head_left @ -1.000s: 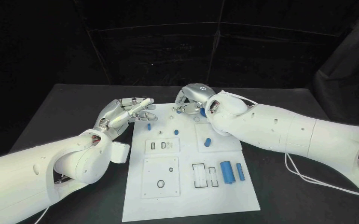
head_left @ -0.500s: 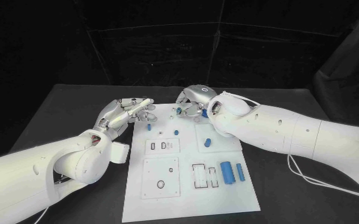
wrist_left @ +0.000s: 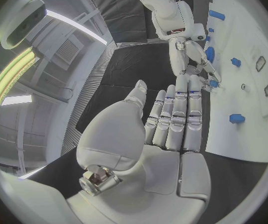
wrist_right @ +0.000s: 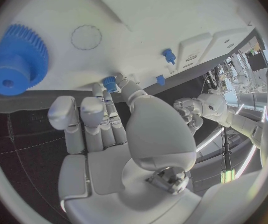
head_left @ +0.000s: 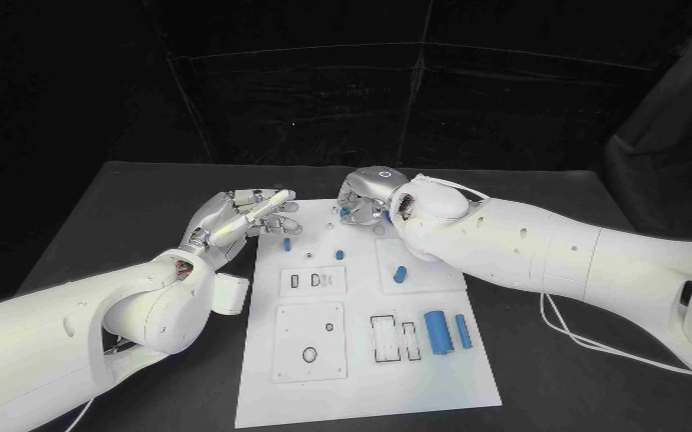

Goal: Assemble the parts on the task board

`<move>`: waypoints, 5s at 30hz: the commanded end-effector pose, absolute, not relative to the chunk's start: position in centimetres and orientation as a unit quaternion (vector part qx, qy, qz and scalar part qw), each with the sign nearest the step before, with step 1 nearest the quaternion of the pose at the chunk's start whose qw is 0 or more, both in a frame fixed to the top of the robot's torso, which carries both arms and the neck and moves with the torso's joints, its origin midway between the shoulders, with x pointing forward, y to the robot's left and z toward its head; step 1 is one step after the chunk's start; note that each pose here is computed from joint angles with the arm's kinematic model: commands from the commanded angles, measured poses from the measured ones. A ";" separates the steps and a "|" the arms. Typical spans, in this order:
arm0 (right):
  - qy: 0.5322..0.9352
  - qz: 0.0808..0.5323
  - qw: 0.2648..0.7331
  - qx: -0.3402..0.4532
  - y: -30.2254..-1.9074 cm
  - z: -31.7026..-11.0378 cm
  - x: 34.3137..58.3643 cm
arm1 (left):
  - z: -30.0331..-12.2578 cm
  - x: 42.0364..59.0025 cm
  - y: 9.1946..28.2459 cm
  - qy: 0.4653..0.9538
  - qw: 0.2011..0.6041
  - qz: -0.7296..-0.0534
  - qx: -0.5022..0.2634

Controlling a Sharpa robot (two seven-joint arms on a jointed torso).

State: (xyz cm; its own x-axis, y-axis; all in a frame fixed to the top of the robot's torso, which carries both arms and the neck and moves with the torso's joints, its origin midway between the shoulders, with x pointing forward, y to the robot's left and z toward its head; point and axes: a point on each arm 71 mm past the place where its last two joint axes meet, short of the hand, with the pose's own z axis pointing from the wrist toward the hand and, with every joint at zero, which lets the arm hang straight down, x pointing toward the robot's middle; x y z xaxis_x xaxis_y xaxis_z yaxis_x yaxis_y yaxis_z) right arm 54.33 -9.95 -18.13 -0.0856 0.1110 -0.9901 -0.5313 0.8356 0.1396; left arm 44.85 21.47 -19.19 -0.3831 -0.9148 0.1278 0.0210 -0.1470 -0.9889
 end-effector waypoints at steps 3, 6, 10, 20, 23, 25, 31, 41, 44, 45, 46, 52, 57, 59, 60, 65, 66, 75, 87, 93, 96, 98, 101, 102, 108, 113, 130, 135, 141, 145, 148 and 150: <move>0.710 0.230 0.645 -0.164 -9.7 -18.6 54.3 | -19.1 44.8 21.3 0.541 0.362 -0.638 -0.410; 0.712 0.231 0.642 -0.166 -9.6 -18.6 54.3 | -19.1 44.8 21.3 0.542 0.362 -0.638 -0.411; 0.713 0.232 0.641 -0.168 -9.6 -18.6 54.2 | -19.1 44.9 21.3 0.542 0.362 -0.638 -0.411; 0.677 0.248 0.676 -0.151 -9.9 -17.8 54.1 | -19.2 44.9 21.3 0.542 0.362 -0.637 -0.411; 0.659 0.261 0.691 -0.141 -9.9 -17.4 54.0 | -19.2 44.9 21.3 0.542 0.362 -0.637 -0.411; 0.646 0.271 0.701 -0.135 -10.0 -17.1 53.9 | -19.2 44.9 21.3 0.543 0.362 -0.637 -0.411; 0.620 0.299 0.715 -0.120 -10.3 -16.5 53.4 | -19.2 44.9 21.4 0.543 0.361 -0.636 -0.412; 0.612 0.320 0.713 -0.120 -9.8 -16.2 52.9 | -19.2 44.9 21.4 0.544 0.361 -0.636 -0.412; 0.626 0.316 0.702 -0.123 -9.5 -16.4 52.9 | -19.2 44.9 21.4 0.544 0.361 -0.636 -0.412; 0.632 0.314 0.697 -0.125 -9.4 -16.6 52.9 | -19.2 44.9 21.4 0.544 0.361 -0.636 -0.412; 0.638 0.312 0.693 -0.127 -9.3 -16.7 53.0 | -19.2 44.9 21.4 0.544 0.361 -0.636 -0.412; 0.667 0.291 0.672 -0.139 -8.9 -17.3 53.2 | -19.2 44.9 21.4 0.544 0.361 -0.636 -0.412; 0.677 0.272 0.668 -0.149 -8.7 -17.6 53.4 | -19.2 44.9 21.4 0.544 0.361 -0.636 -0.412; 0.678 0.266 0.668 -0.153 -8.5 -17.6 53.4 | -19.2 44.9 21.4 0.544 0.361 -0.636 -0.412; 0.679 0.262 0.668 -0.155 -8.4 -17.7 53.4 | -19.2 44.9 21.4 0.544 0.361 -0.636 -0.412; 0.670 0.252 0.681 -0.154 -8.3 -17.5 53.5 | -19.2 44.9 21.3 0.544 0.361 -0.636 -0.412; 0.667 0.252 0.685 -0.153 -8.2 -17.4 53.5 | -19.2 44.9 21.3 0.544 0.361 -0.636 -0.412; 0.649 0.257 0.700 -0.149 -7.8 -17.1 53.4 | -19.2 45.0 21.4 0.544 0.360 -0.636 -0.412; 0.669 0.243 0.685 -0.156 -7.8 -17.5 53.5 | -19.3 45.0 21.3 0.546 0.358 -0.636 -0.412; 0.674 0.239 0.681 -0.158 -7.7 -17.6 53.6 | -19.3 45.0 21.3 0.546 0.357 -0.636 -0.412; 0.676 0.239 0.679 -0.159 -7.7 -17.7 53.6 | -19.3 45.0 21.3 0.547 0.357 -0.635 -0.412; 0.676 0.239 0.679 -0.160 -7.7 -17.7 53.6 | -19.3 45.0 21.3 0.547 0.357 -0.635 -0.412; 0.674 0.241 0.679 -0.160 -7.6 -17.6 53.6 | -19.3 45.0 21.4 0.547 0.357 -0.635 -0.413; 0.674 0.242 0.680 -0.160 -7.6 -17.6 53.6 | -19.3 45.0 21.4 0.547 0.357 -0.635 -0.413; 0.668 0.246 0.685 -0.154 -7.7 -17.5 53.6 | -19.3 45.0 21.4 0.547 0.357 -0.635 -0.413; 0.659 0.254 0.693 -0.147 -7.9 -17.3 53.5 | -19.3 45.1 21.4 0.547 0.358 -0.634 -0.413; 0.687 0.272 0.673 -0.047 -15.1 -14.9 52.4 | -19.3 45.0 21.7 0.547 0.358 -0.633 -0.414; 0.715 0.245 0.654 -0.032 -17.5 -14.7 52.4 | -19.3 45.0 21.8 0.547 0.358 -0.633 -0.414; 0.737 0.213 0.641 -0.030 -19.2 -14.9 52.6 | -19.4 45.0 21.7 0.548 0.358 -0.633 -0.414; 0.747 0.197 0.634 -0.033 -19.7 -15.0 52.7 | -19.4 45.0 21.7 0.548 0.358 -0.633 -0.414; 0.751 0.187 0.633 -0.037 -19.9 -15.2 52.9 | -19.4 45.0 21.7 0.548 0.358 -0.633 -0.414; 0.753 0.182 0.631 -0.040 -20.0 -15.2 53.0 | -19.4 45.0 21.7 0.548 0.357 -0.633 -0.414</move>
